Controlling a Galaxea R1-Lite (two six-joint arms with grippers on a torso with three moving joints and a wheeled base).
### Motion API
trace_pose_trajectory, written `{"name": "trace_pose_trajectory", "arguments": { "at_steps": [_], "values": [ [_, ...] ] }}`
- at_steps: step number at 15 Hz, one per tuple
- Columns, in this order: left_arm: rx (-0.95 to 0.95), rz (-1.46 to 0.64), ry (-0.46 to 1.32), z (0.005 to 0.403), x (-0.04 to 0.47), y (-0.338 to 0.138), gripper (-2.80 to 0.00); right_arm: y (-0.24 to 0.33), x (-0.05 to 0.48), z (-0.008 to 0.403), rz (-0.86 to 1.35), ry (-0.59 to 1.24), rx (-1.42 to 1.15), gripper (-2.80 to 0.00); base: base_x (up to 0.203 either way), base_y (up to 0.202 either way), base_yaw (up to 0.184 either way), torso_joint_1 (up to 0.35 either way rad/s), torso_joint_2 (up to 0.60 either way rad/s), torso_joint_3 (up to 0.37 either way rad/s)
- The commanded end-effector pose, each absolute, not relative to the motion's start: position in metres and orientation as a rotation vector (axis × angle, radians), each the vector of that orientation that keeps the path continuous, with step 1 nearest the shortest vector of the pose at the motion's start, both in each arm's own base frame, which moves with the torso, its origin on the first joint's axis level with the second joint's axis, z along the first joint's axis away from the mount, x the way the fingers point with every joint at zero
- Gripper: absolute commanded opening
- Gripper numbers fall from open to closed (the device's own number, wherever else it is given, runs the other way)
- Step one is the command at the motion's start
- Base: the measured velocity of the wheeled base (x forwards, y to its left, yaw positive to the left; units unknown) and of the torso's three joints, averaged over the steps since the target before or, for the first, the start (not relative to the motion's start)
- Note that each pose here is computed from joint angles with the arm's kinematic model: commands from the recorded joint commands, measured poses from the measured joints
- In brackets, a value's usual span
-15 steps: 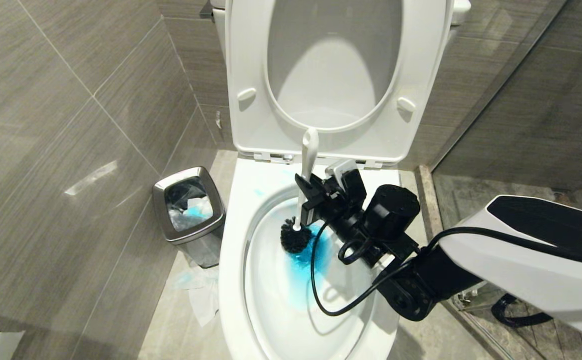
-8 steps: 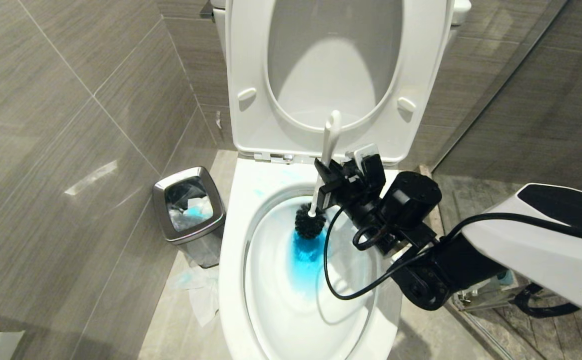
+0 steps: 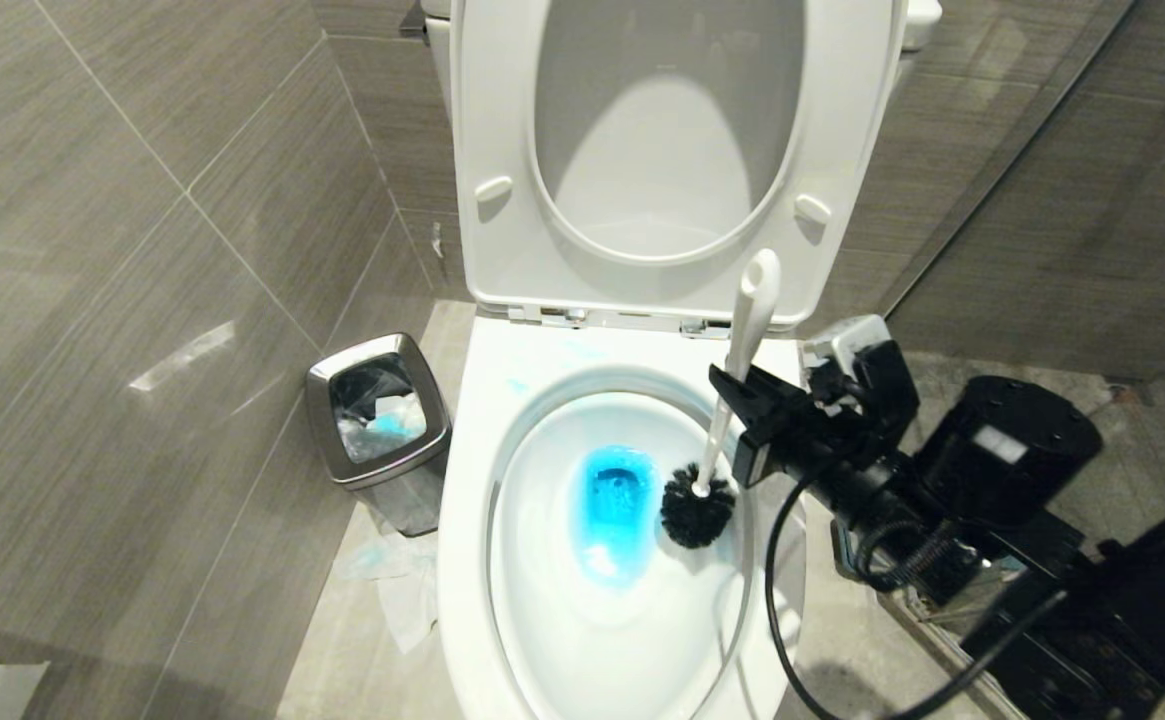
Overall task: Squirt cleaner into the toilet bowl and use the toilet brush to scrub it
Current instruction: Scrub the toilet bowl
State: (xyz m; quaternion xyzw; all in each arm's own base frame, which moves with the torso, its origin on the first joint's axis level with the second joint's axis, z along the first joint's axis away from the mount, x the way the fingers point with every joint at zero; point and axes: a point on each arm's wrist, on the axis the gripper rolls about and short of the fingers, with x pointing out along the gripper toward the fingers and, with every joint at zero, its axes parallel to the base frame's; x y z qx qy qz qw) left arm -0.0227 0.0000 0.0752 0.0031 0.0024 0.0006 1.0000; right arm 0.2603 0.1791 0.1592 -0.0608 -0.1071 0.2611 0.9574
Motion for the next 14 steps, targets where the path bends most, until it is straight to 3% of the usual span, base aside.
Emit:
{"name": "trace_pose_trajectory", "arguments": {
  "at_steps": [1,8,14],
  "values": [
    [0.006,0.002,0.005,0.075,-0.023,0.000,-2.80,0.169,0.220,0.170,0.585,-0.234,-0.114,-2.80,0.000,0.000,0.000,0.000,0.00,0.000],
    [0.006,0.002,0.005,0.075,-0.023,0.000,-2.80,0.228,0.190,0.153,0.806,-0.180,-0.068,-2.80,0.000,0.000,0.000,0.000,0.00,0.000],
    [0.006,0.002,0.005,0.075,-0.023,0.000,-2.80,0.294,0.234,0.142,0.817,-0.248,-0.025,-2.80,0.000,0.000,0.000,0.000,0.00,0.000]
  ]
}}
